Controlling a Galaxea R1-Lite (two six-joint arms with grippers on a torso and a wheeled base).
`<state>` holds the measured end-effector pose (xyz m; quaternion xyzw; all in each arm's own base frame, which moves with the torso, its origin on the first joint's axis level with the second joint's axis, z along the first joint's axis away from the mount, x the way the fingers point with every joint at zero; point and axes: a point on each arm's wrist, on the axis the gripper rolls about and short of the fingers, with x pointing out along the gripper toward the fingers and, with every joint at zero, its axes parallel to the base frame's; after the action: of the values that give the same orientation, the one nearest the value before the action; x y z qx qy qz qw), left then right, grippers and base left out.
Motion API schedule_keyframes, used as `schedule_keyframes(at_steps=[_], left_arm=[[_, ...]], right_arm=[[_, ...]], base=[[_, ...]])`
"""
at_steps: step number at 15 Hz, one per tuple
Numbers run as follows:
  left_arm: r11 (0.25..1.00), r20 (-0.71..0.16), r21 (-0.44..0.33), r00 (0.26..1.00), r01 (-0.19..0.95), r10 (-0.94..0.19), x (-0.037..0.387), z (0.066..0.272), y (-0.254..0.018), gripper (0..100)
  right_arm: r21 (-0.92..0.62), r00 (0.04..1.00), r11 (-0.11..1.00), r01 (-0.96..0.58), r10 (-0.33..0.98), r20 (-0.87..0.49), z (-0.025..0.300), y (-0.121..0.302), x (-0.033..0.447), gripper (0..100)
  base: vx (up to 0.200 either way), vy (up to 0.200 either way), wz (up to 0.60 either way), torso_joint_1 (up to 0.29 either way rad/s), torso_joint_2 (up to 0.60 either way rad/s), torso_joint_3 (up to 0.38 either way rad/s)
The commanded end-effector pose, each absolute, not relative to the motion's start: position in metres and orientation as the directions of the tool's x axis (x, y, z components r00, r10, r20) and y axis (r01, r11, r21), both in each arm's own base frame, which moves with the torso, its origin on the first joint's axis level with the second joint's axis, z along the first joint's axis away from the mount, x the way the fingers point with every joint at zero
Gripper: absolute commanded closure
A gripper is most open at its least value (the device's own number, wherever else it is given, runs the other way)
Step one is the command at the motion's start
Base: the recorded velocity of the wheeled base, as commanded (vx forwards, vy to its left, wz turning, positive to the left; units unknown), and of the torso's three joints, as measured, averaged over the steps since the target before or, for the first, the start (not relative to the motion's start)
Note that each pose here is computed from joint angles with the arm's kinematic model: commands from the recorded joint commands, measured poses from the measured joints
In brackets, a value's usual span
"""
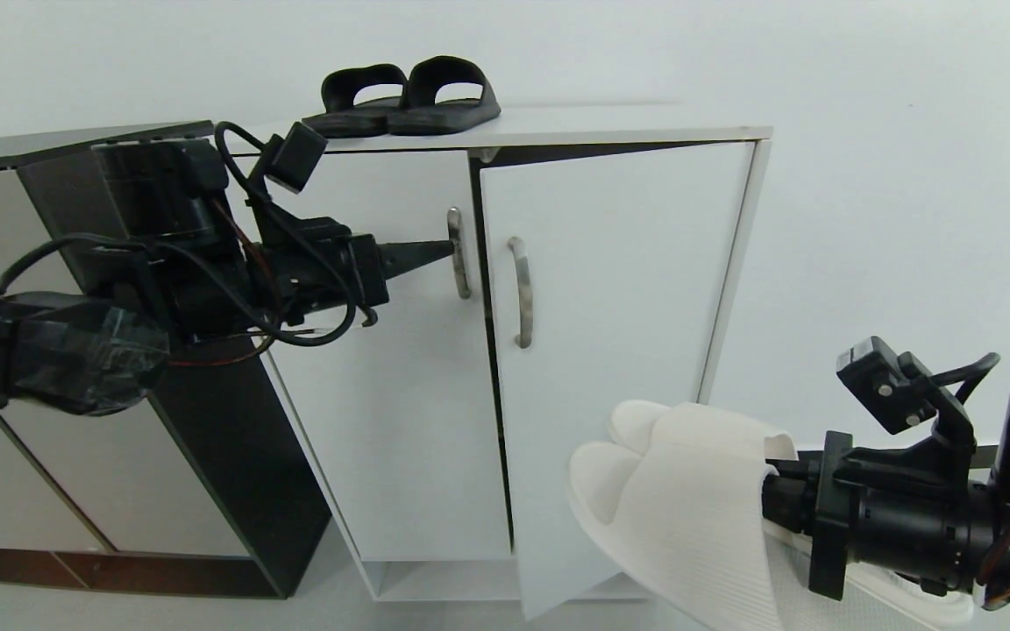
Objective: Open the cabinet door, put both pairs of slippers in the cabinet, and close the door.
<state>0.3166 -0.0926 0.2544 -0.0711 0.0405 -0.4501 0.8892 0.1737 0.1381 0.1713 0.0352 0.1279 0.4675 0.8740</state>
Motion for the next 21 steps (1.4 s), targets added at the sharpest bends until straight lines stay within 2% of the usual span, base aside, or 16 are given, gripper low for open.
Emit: schedule_keyframes(at_steps=[1,7,12,14,15,16,19,21], left_arm=[[0.59,-0.019,-0.177,0.597,0.788,-0.802,0.355,0.235,-0.1,100],[0.536,-0.008,-0.208,0.547,0.818,-0.837,0.367,0.23,-0.127,100],[0.491,-0.012,-0.209,0.499,0.846,-0.866,0.356,0.221,-0.148,100],[0.408,0.0,-0.2,0.416,0.891,-0.909,0.328,0.218,-0.176,100],[0.382,0.01,-0.194,0.391,0.904,-0.92,0.32,0.219,-0.189,100],[0.387,0.015,-0.19,0.397,0.902,-0.918,0.318,0.221,-0.194,100],[0.4,0.02,-0.188,0.411,0.897,-0.912,0.321,0.222,-0.19,100],[0.445,0.042,-0.172,0.458,0.879,-0.888,0.32,0.233,-0.171,100]], right_arm=[[0.181,0.53,0.56,-0.809,0.827,-0.19,0.172,0.138,0.174,100],[0.183,0.531,0.561,-0.807,0.825,-0.193,0.173,0.138,0.174,100],[0.192,0.498,0.537,-0.821,0.839,-0.218,0.175,0.138,0.162,100],[0.195,0.473,0.515,-0.835,0.852,-0.225,0.179,0.137,0.151,100],[0.195,0.465,0.508,-0.839,0.856,-0.226,0.179,0.138,0.149,100],[0.195,0.464,0.506,-0.84,0.857,-0.226,0.179,0.138,0.149,100],[0.194,0.467,0.509,-0.839,0.855,-0.225,0.18,0.138,0.149,100],[0.195,0.474,0.513,-0.836,0.854,-0.216,0.183,0.14,0.153,100]], base=[[0.0,0.0,0.0,0.0,0.0,0.0],[0.0,0.0,0.0,0.0,0.0,0.0],[-0.2,0.0,0.0,0.0,0.0,0.002],[-0.2,0.0,0.0,0.005,0.0,-0.002],[-0.2,0.0,0.0,0.007,0.0,0.007],[-0.2,0.0,0.0,0.002,0.0,0.002],[-0.2,0.0,0.0,0.001,0.0,0.004],[0.0,0.0,0.0,0.0,0.0,0.0]])
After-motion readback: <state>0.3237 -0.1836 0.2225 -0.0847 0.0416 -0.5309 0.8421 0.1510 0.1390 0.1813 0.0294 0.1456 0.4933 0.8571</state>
